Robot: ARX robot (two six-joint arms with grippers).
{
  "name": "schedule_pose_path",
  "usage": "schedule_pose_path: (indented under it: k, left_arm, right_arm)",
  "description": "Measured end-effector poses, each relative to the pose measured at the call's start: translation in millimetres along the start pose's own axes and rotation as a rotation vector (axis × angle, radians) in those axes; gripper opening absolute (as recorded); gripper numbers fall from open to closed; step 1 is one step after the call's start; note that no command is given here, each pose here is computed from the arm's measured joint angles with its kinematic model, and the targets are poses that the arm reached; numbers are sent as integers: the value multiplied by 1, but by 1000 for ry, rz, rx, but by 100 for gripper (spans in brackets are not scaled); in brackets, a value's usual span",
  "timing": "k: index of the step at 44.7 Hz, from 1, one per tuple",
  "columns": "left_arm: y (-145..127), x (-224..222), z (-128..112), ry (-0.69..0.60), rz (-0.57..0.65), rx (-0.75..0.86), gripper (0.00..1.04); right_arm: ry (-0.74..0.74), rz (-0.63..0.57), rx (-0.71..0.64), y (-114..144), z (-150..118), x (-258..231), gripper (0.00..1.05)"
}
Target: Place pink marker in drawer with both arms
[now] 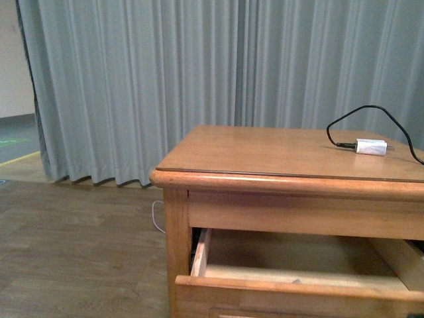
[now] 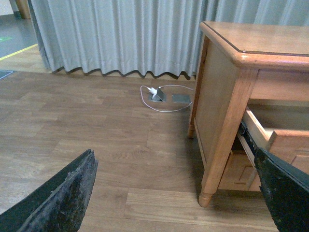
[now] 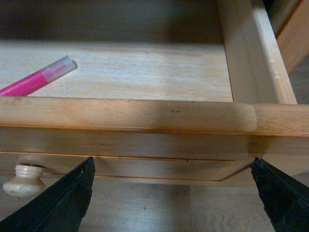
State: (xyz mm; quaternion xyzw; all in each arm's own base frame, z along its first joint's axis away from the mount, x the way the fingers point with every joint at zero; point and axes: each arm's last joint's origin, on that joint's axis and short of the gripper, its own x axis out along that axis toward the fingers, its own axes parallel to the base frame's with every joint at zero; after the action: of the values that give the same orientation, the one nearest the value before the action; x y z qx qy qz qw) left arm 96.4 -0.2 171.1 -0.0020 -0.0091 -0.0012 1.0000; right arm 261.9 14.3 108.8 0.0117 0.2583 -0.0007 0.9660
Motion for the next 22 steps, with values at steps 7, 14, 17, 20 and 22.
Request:
schedule_pose_path:
  k: [7, 14, 17, 20, 22]
  left_arm:
    - [0, 0, 0, 0, 0, 0, 99]
    - [0, 0, 0, 0, 0, 0, 99]
    - [0, 0, 0, 0, 0, 0, 99]
    - [0, 0, 0, 0, 0, 0, 99]
    - [0, 0, 0, 0, 0, 0, 99]
  right_arm:
    - [-54, -7, 12, 4, 11, 28, 96]
    - [-102, -10, 36, 8, 22, 57, 96]
    - [-113, -9, 43, 9, 25, 65, 96]
    - [-123, -13, 49, 9, 28, 73, 96]
    - [-128, -17, 54, 10, 29, 77, 96]
